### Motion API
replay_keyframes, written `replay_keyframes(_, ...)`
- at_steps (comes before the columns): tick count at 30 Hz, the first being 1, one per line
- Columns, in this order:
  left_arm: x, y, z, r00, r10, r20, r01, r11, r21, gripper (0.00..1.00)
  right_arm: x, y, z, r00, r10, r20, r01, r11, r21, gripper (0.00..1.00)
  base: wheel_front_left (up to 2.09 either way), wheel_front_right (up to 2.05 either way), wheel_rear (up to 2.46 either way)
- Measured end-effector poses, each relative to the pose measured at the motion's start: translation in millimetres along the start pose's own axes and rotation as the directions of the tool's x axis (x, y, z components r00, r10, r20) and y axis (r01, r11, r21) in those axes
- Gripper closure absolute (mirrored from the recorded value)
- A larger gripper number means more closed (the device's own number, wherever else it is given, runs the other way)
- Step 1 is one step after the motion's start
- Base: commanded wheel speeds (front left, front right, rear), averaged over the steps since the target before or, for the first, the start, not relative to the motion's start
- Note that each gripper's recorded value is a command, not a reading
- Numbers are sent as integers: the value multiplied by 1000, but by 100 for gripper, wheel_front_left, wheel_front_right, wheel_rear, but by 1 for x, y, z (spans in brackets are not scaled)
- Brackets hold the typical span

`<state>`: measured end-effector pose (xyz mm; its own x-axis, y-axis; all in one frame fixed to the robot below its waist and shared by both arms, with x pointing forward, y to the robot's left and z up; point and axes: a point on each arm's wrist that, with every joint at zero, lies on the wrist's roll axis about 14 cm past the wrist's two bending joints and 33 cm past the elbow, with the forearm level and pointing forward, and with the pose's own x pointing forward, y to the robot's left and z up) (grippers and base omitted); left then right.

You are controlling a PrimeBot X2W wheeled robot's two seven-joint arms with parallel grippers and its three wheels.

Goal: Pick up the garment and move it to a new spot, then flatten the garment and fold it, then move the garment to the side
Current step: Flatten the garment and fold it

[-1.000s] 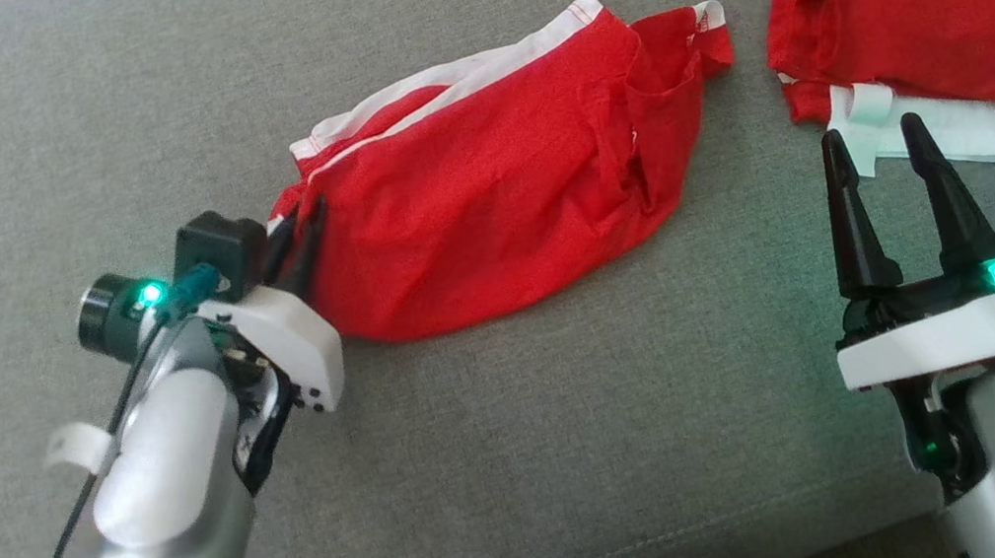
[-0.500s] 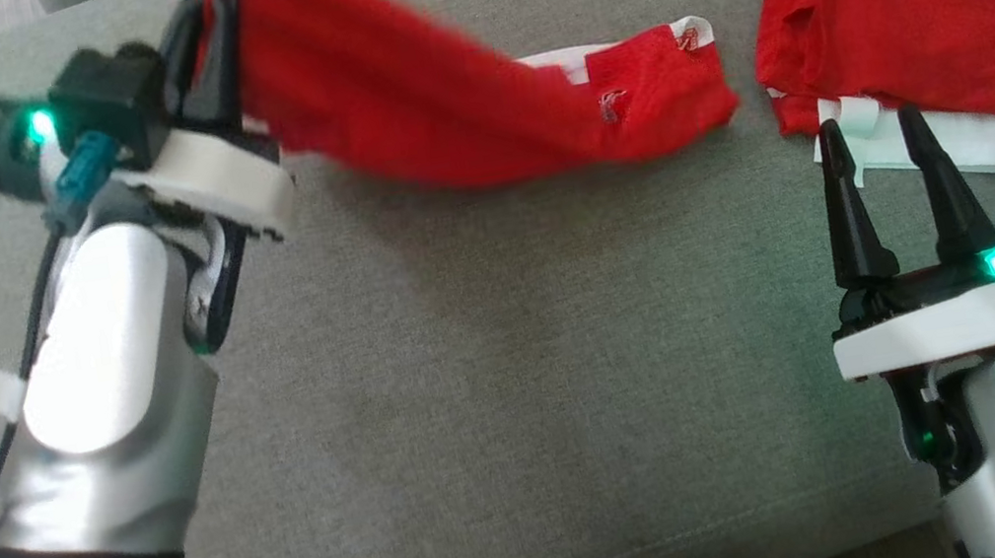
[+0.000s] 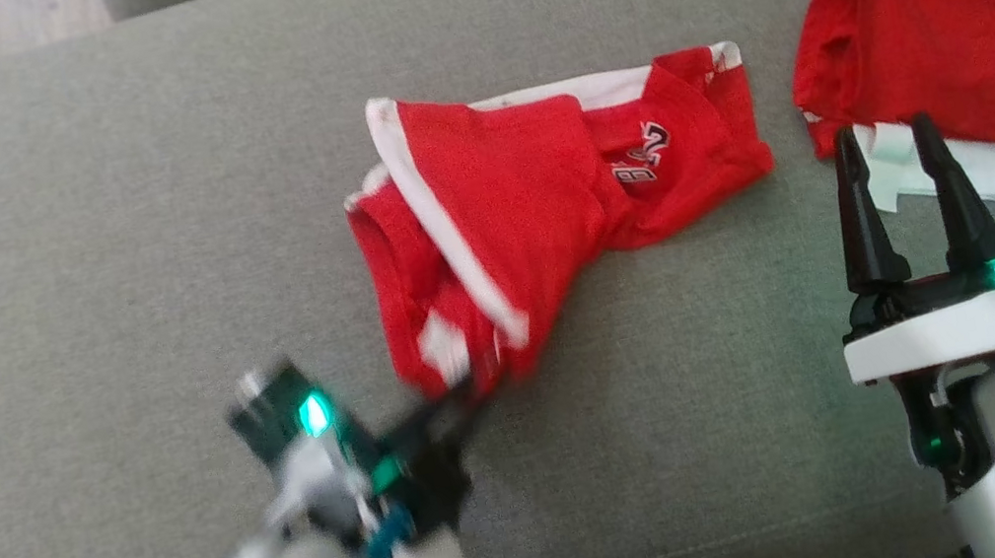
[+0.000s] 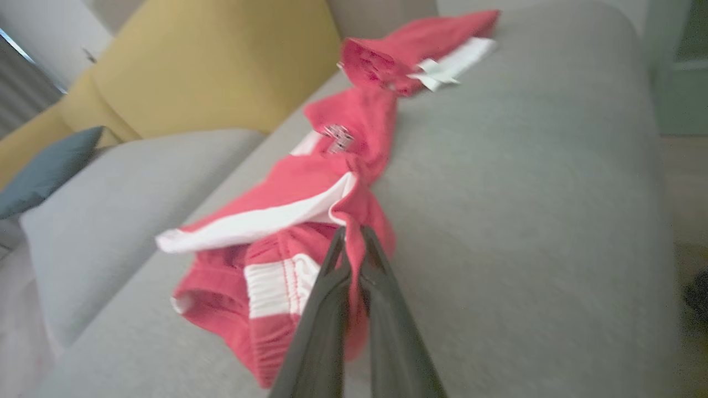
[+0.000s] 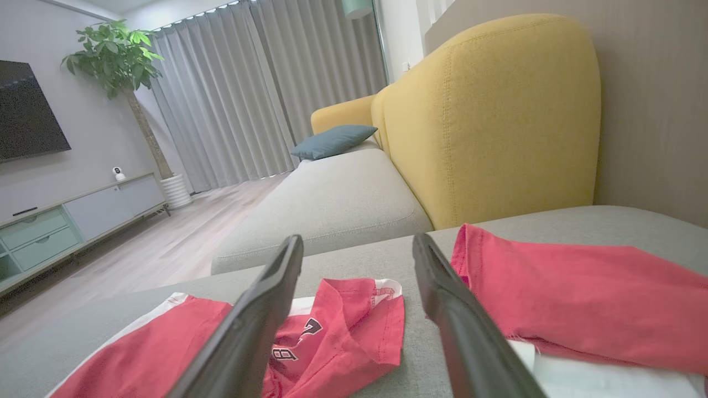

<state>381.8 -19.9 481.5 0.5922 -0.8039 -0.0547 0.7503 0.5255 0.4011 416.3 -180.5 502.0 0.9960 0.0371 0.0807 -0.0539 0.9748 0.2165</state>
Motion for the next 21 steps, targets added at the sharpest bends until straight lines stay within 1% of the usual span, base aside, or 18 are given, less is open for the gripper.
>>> replay_keyframes(3,-24,-39,-25,990,-105,-92,104,994,-13,100,1,7,3,1000,18,9,-18,1000,7,0,0,0,0)
replay_keyframes(7,-42,-56,-45,972,-159,-173,157,987,-23,100,1,16,8,999,42,22,-43,999,10,0,0,0,0)
replay_keyframes(8,-45,-56,-50,969,-156,-190,152,988,-35,85,0,17,9,999,46,24,-46,999,10,0,0,0,0)
replay_keyframes(9,-48,-55,-53,968,-147,-205,141,989,-47,22,0,18,10,998,49,26,-49,999,10,0,0,0,0)
replay_keyframes(10,-50,-54,-57,965,-140,-220,131,990,-55,0,0,19,11,998,52,27,-52,999,11,0,0,0,0)
replay_keyframes(13,-52,-47,-59,968,-92,-235,73,993,-88,0,-4,22,10,998,58,24,-58,998,13,0,0,0,0)
replay_keyframes(17,-52,-28,-53,975,1,-223,-25,994,-107,0,-10,23,6,998,61,11,-61,998,15,0,0,0,0)
replay_keyframes(21,-52,-5,-37,978,108,-179,-125,988,-88,0,-10,28,8,997,74,16,-74,997,14,0,0,0,0)
